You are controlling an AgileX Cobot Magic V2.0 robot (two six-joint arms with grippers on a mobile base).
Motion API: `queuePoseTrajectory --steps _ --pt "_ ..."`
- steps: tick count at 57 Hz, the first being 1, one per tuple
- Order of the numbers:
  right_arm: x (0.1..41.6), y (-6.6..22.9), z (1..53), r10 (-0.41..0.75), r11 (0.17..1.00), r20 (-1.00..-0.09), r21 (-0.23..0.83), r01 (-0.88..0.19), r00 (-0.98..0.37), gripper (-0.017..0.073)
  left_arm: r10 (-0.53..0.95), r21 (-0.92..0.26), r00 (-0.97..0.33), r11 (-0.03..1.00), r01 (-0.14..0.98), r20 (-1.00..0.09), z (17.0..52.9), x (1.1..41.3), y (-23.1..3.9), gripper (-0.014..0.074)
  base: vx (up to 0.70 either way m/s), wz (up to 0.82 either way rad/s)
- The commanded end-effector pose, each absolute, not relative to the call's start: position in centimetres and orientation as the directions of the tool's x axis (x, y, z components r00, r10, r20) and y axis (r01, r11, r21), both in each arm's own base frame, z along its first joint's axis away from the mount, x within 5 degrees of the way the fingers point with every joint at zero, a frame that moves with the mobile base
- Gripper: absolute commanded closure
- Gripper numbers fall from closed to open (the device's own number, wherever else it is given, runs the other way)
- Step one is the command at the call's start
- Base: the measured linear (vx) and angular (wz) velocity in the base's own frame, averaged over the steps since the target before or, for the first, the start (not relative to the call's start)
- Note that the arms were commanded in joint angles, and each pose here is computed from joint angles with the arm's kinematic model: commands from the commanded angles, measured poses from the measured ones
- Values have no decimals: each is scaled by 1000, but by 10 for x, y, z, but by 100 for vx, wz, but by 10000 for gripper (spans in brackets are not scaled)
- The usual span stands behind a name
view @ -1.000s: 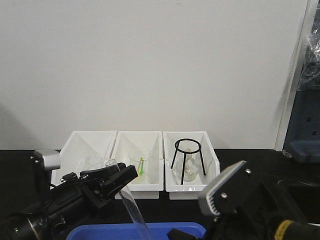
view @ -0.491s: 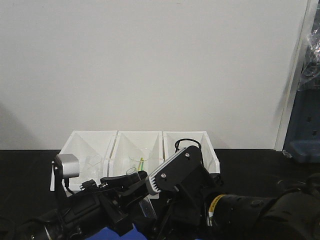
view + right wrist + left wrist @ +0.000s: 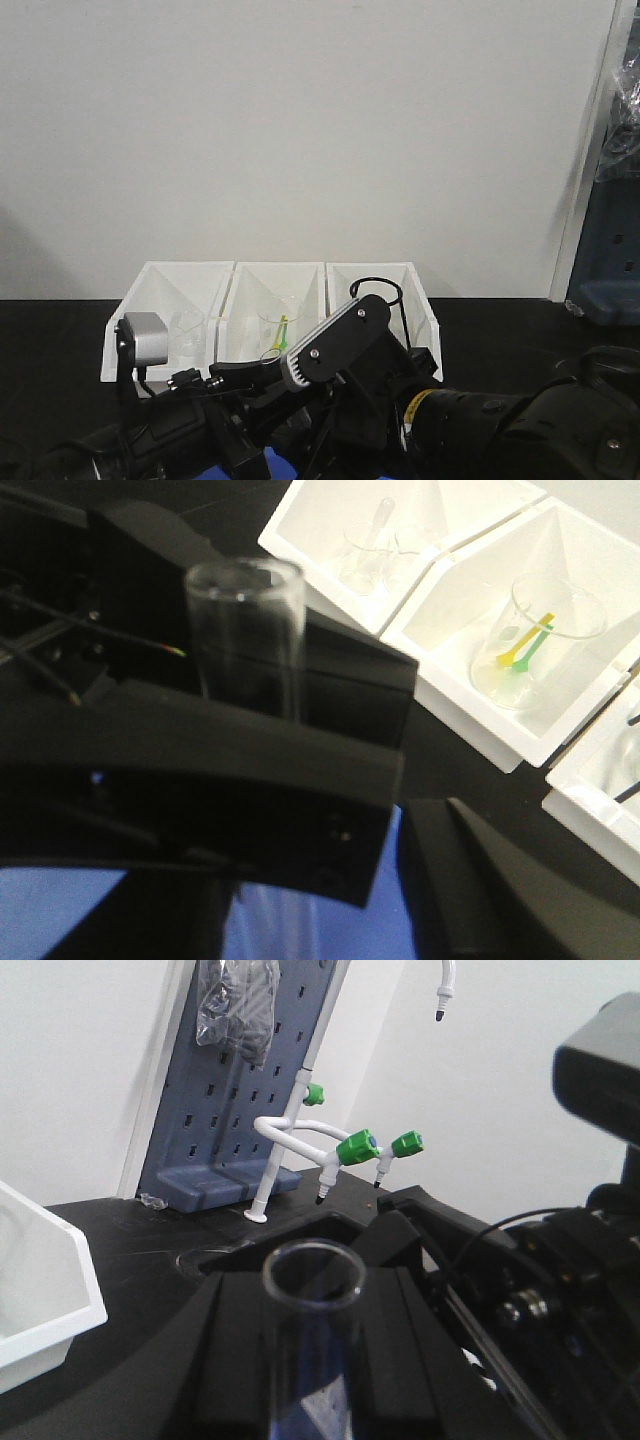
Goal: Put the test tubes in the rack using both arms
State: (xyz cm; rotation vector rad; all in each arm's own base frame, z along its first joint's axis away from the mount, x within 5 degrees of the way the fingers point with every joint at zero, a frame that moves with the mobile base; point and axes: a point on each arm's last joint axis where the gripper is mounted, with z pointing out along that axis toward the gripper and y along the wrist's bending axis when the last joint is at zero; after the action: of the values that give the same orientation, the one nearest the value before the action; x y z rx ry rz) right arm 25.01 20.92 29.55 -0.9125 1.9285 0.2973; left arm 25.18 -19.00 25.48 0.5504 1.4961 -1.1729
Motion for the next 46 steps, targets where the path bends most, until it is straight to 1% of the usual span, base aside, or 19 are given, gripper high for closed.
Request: queuePoseTrajectory --steps 1,12,25,31,37,46 --pt "252 211 323 -396 704 -903 -184 -686 -164 218 -363 -349 -223 329 877 -904 283 248 -190 598 0 0" --pt "252 211 323 -395 704 -904 -184 -686 -162 361 -385 -326 -206 277 904 -900 287 243 -191 598 0 0" --pt "252 211 324 -388 706 -907 -179 -685 -163 513 -382 -326 -207 277 904 -901 287 243 -191 594 0 0" --pt "252 211 325 -381 709 -911 -177 -683 -159 573 -384 -325 -207 274 905 -900 287 243 -191 574 0 0" --pt "252 211 325 -377 710 -912 -174 -683 -160 573 -384 -324 -205 274 906 -900 287 243 -191 532 0 0" --pt "252 210 325 -374 712 -913 -171 -681 -163 571 -385 -321 -203 273 907 -901 287 243 -191 418 0 0"
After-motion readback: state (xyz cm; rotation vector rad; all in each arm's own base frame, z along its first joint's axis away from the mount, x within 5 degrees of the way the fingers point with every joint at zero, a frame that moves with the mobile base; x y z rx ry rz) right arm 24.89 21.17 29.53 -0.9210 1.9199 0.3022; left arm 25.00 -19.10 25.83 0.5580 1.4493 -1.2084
